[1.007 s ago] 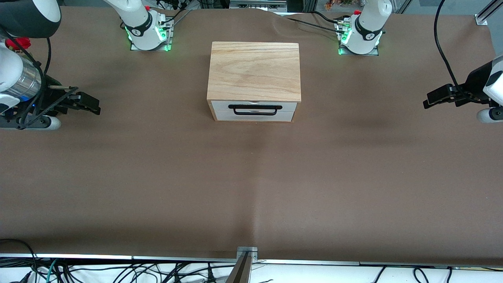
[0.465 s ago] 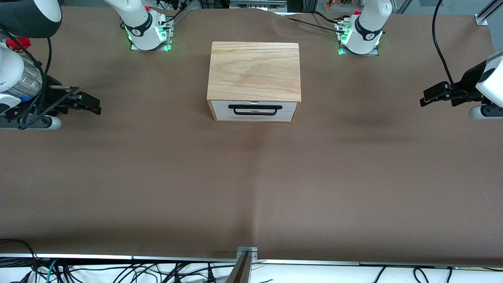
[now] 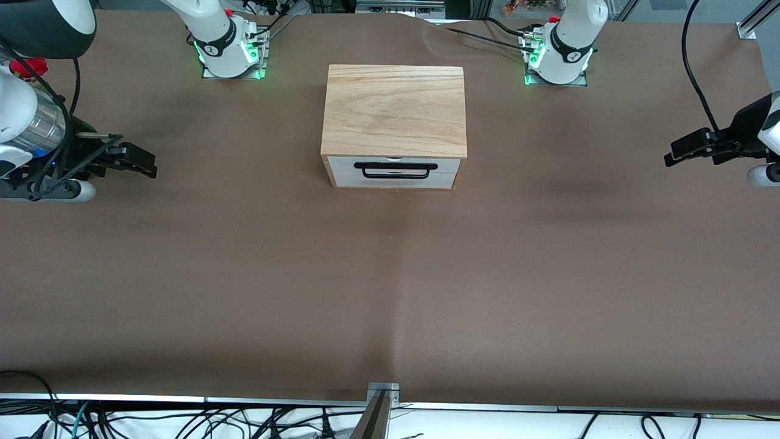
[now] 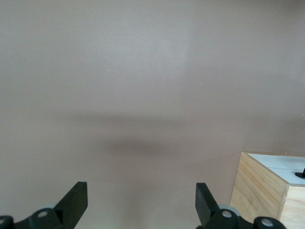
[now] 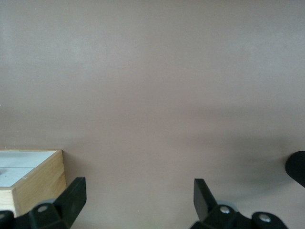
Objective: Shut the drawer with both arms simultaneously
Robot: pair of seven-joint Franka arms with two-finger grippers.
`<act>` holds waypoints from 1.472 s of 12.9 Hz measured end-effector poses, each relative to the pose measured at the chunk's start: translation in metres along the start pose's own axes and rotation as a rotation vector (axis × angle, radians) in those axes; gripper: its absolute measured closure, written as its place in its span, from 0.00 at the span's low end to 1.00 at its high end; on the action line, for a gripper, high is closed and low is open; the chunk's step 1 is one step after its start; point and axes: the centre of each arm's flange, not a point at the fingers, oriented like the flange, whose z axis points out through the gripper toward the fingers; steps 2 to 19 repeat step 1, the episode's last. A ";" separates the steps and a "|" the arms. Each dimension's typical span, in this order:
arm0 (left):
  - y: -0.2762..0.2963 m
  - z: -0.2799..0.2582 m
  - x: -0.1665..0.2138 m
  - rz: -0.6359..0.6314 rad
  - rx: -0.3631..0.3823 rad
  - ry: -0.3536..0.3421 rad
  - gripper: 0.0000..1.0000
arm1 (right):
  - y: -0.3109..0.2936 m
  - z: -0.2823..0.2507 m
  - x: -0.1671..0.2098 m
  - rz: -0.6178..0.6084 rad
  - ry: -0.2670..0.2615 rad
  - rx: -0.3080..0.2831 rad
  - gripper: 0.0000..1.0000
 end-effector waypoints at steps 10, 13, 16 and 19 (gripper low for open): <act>0.001 0.000 0.001 0.001 0.000 0.005 0.00 | 0.000 0.000 0.000 0.000 0.000 0.000 0.00; 0.001 0.000 0.001 0.001 0.000 0.005 0.00 | 0.000 0.000 0.000 0.000 0.000 0.000 0.00; 0.001 0.000 0.001 0.001 0.000 0.005 0.00 | 0.000 0.000 0.000 0.000 0.000 0.000 0.00; 0.001 0.000 0.001 0.001 0.000 0.005 0.00 | 0.000 0.000 0.000 0.000 0.000 0.000 0.00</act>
